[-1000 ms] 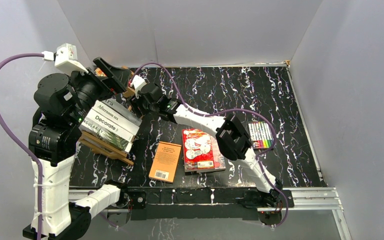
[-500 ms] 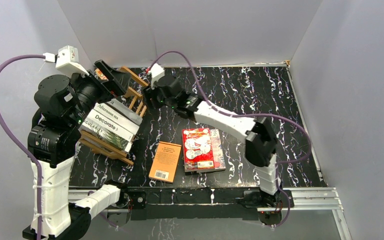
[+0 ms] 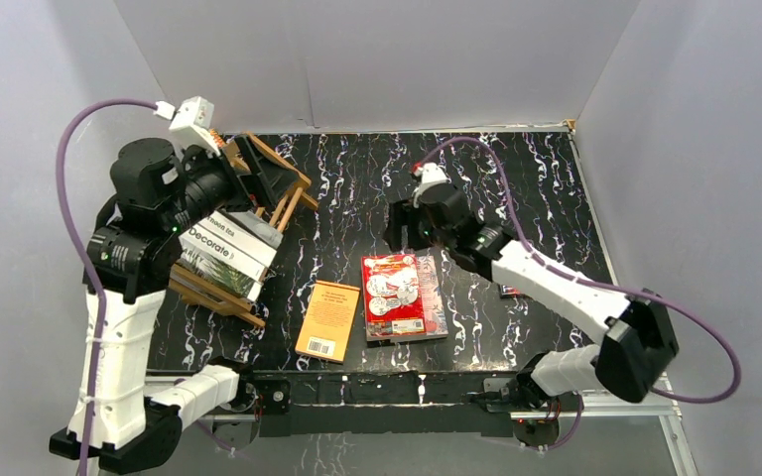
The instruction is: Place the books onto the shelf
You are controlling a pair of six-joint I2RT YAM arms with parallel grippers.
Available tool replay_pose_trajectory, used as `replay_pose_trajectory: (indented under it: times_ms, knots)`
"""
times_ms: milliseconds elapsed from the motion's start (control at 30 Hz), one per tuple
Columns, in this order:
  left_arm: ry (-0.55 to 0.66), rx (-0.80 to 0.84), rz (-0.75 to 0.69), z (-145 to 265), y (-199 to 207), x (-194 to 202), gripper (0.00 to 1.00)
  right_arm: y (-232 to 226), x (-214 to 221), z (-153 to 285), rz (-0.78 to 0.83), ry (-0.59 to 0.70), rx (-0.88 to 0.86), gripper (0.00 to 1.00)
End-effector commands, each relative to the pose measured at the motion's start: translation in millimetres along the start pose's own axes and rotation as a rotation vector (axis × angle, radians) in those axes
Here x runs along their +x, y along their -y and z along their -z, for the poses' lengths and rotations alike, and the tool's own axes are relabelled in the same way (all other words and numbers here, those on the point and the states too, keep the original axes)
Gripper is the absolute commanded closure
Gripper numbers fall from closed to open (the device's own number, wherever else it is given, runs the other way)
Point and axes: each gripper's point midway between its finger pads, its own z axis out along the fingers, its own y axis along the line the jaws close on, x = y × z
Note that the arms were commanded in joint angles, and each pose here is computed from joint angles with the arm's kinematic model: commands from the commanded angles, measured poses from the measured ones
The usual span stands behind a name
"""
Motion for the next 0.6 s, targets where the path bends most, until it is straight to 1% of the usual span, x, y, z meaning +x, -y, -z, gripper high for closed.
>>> replay_pose_trajectory:
  times_ms: [0, 133, 233, 333, 433, 567]
  knots:
    - [-0.117, 0.109, 0.063, -19, 13, 22, 0.10, 24, 26, 21, -0.174, -0.021, 0.092, 0.19]
    - [-0.240, 0.084, 0.169, -47, -2, 57, 0.13, 50, 79, 20, -0.316, -0.114, 0.199, 0.18]
    - [-0.287, 0.057, 0.193, -60, -9, 81, 0.13, 55, 106, 17, -0.391, -0.173, 0.220, 0.18]
    - [-0.348, 0.048, 0.199, -75, -5, 112, 0.13, 47, 125, 10, -0.435, -0.244, 0.175, 0.18]
    - [-0.412, 0.008, 0.174, -93, 2, 152, 0.13, 40, 139, 4, -0.465, -0.307, 0.145, 0.18]
    - [-0.493, -0.055, 0.194, -112, -5, 204, 0.14, 41, 152, 0, -0.496, -0.336, 0.147, 0.18]
